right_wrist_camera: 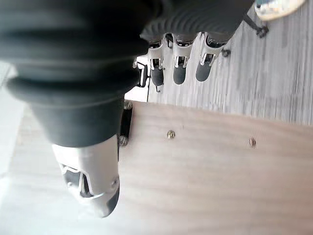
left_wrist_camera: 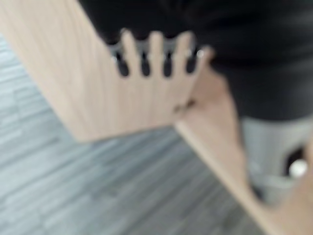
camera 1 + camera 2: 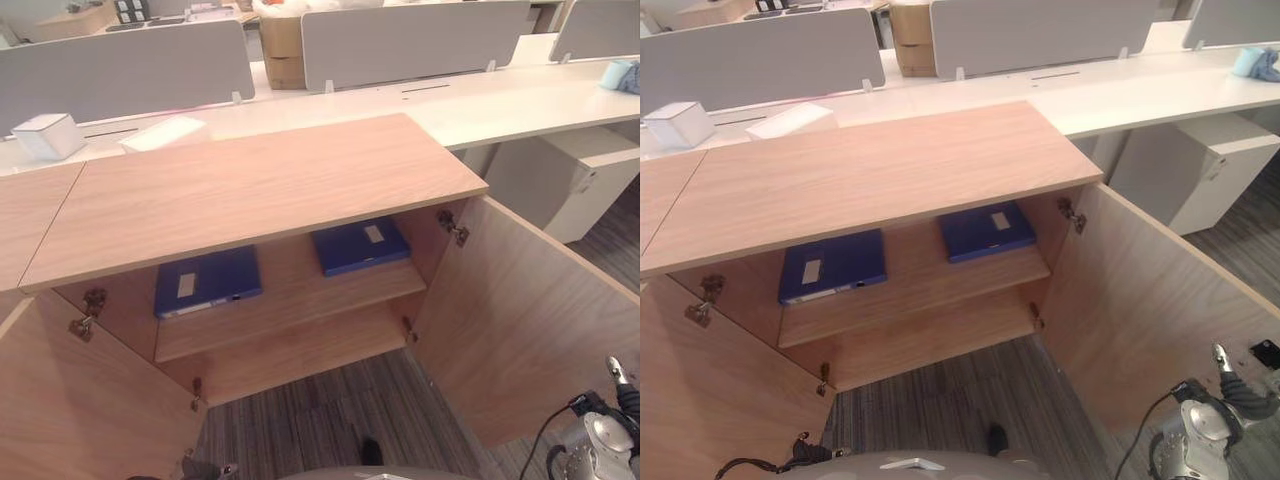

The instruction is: Put the empty folder in the office cabinet

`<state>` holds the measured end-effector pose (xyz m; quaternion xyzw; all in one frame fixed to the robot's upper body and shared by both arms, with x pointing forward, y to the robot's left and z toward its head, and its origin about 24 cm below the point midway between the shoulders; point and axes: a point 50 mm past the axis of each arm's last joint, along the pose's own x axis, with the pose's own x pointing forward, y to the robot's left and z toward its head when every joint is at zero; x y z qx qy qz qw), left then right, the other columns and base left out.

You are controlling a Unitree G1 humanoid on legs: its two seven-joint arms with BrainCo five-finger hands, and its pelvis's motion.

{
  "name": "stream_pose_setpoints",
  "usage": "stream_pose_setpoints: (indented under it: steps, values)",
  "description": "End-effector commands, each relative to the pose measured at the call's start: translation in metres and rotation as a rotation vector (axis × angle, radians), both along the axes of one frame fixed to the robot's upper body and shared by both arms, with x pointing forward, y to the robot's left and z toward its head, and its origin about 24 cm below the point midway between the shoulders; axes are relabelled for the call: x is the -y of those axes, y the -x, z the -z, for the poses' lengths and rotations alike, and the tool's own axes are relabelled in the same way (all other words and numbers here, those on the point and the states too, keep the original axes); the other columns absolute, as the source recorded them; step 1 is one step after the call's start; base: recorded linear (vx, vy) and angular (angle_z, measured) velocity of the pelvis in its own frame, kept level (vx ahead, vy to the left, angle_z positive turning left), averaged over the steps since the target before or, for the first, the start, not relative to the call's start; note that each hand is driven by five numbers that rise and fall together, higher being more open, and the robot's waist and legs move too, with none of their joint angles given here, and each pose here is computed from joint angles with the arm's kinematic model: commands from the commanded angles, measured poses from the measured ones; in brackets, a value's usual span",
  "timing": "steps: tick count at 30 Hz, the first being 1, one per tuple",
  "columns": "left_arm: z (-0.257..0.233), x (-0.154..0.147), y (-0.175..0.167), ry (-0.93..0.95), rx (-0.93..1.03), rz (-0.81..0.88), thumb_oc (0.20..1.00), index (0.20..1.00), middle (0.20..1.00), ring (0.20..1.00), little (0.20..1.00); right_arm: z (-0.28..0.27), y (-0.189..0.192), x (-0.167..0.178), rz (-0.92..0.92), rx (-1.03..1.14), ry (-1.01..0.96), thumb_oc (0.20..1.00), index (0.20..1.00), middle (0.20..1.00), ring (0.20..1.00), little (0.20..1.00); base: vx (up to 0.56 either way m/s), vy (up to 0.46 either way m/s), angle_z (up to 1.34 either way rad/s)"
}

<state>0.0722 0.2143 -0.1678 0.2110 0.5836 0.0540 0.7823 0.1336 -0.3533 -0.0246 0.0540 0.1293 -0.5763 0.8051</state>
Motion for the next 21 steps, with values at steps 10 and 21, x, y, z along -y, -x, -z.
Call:
stream_pose_setpoints:
  steps: [10,21]
  values:
    - [-0.011,-0.029,-0.019,-0.092,0.058,0.075,1.0,1.0,1.0,1.0,1.0,-0.035,0.052,0.108,0.343,-0.144,0.077,1.0,1.0,1.0,1.0,1.0,-0.01,-0.003,0.0]
    - [-0.01,-0.037,-0.011,-0.051,0.015,0.083,1.0,1.0,1.0,1.0,1.0,-0.055,0.036,0.13,0.079,-0.15,0.034,1.0,1.0,1.0,1.0,1.0,0.0,-0.008,-0.02]
